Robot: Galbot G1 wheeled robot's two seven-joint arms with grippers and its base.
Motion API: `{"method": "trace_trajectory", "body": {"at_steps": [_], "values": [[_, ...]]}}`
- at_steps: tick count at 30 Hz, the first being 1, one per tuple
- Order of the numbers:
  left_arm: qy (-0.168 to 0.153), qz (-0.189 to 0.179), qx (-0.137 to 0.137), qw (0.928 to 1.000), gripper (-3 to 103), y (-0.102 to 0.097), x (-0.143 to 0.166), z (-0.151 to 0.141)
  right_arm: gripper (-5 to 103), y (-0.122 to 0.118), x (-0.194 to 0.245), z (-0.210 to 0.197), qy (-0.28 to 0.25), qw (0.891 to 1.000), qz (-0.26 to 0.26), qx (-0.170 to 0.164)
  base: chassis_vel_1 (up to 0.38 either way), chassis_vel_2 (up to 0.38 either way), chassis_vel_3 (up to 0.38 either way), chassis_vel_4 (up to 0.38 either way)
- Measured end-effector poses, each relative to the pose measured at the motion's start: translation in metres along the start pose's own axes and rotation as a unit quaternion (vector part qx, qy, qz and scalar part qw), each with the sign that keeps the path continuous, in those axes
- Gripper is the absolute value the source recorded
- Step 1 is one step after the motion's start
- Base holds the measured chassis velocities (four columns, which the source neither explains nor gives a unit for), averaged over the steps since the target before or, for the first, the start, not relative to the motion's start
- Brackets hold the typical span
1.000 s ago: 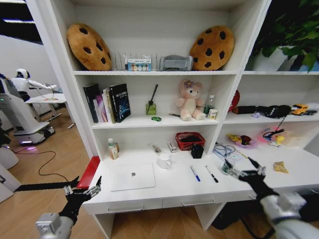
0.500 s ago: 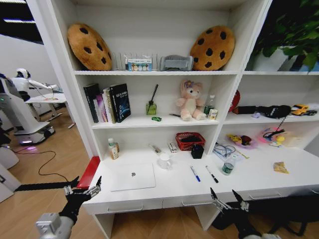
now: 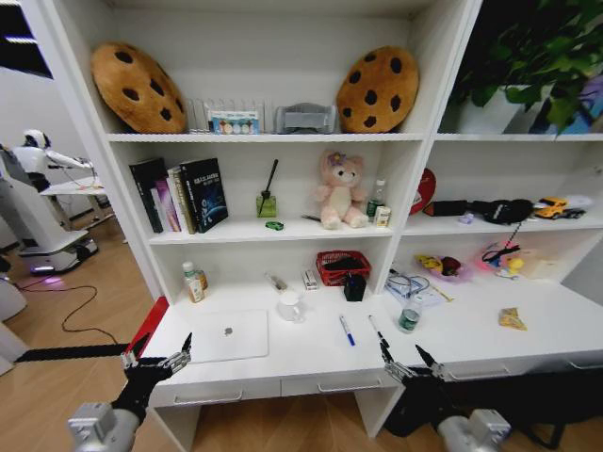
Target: Organize the objects on the table.
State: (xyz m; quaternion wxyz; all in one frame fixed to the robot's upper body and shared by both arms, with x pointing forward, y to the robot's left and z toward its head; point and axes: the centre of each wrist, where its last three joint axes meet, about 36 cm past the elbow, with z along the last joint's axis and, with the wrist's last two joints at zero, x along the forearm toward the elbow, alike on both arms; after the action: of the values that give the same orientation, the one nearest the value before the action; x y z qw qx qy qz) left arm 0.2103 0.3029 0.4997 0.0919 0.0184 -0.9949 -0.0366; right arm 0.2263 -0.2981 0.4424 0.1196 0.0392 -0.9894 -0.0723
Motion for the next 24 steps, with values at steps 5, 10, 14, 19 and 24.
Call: {"method": "trace_trajectory", "body": {"at_steps": [5,10,14,19,24], "values": [[0.000,0.000,0.000,1.0000,100,0.000,0.000,0.000,100,0.007,-0.047,-0.015,0.050,0.998,-0.042,-0.014,-0.030,-0.084,0.059,0.039],[0.000,0.000,0.000,1.0000,100,0.000,0.000,0.000,100,0.013,-0.090,-0.036,0.075,0.996,-0.040,-0.040,0.029,0.077,-0.017,-0.030],[0.000,-0.001,0.000,1.0000,100,0.000,0.000,0.000,100,0.009,-0.119,-0.040,0.098,0.994,-0.016,-0.036,0.040,0.053,-0.019,-0.025],[0.000,-0.001,0.000,1.0000,100,0.000,0.000,0.000,100,0.004,-0.160,-0.036,0.124,0.992,-0.002,-0.018,0.000,0.000,0.000,0.000],[0.000,-0.001,0.000,1.0000,100,0.000,0.000,0.000,100,0.013,-0.215,-0.031,0.144,0.990,-0.012,-0.005,0.000,0.000,0.000,0.000]]}}
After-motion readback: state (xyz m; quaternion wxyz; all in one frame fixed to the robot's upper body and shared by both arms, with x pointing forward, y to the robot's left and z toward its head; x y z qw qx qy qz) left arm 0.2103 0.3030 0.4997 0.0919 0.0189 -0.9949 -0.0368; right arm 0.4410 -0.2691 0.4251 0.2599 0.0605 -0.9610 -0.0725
